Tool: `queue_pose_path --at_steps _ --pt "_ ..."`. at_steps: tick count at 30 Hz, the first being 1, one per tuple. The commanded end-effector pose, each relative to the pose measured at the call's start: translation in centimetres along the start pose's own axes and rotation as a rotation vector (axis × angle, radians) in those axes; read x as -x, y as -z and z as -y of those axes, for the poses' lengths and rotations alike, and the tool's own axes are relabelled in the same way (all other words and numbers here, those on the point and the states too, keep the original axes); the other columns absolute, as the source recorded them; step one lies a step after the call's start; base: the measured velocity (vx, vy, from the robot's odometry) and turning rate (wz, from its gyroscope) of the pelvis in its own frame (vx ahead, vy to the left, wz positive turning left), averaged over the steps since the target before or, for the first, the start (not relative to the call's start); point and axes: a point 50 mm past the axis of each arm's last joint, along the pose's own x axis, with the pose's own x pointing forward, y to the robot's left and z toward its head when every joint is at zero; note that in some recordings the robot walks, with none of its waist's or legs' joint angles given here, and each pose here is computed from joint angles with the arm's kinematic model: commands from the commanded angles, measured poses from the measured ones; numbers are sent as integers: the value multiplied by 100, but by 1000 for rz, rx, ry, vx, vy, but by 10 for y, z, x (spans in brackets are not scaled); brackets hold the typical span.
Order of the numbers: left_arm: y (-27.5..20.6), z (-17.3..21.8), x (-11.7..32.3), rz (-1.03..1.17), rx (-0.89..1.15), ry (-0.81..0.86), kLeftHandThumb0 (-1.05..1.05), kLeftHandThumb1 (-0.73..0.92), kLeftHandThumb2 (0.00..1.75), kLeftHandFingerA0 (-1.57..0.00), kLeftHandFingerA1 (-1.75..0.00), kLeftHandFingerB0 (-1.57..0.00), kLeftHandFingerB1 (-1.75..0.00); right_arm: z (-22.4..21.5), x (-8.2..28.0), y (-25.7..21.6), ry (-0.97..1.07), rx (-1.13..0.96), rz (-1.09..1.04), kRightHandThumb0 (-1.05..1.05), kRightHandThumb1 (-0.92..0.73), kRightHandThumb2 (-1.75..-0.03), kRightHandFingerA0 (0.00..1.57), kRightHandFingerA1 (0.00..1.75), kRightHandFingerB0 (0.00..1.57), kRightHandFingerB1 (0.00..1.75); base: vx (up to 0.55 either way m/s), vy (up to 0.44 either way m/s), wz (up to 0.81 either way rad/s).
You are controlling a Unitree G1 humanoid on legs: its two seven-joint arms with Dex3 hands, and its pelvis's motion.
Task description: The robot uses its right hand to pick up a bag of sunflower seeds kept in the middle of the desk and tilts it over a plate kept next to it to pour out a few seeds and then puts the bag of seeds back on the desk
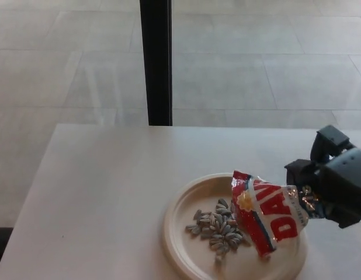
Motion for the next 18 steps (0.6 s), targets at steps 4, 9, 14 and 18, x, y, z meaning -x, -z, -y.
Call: queue_pose_path --at_steps 4,9,14,18 --pt "-11 -4 0 84 28 -16 -89 87 67 -35 -61 -42 -42 -4 12 16 80 -183 -212 -15 -58 -109 84 175 57 167 0 0 0" --pt "-8 -3 1 86 21 -7 -91 72 114 -28 -60 -36 -51 -5 13 14 87 -208 -232 -14 -57 -108 84 175 57 167 0 0 0" --pt "-4 -5 2 73 36 -17 -84 86 65 -37 -65 -45 -44 -9 14 12 116 -270 -275 -15 -55 -108 85 175 61 163 0 0 0" --pt "-1 -4 2 58 71 -24 -84 82 65 -38 -62 -48 -45 -14 16 15 168 -377 -377 -15 -60 -101 86 175 65 157 0 0 0"
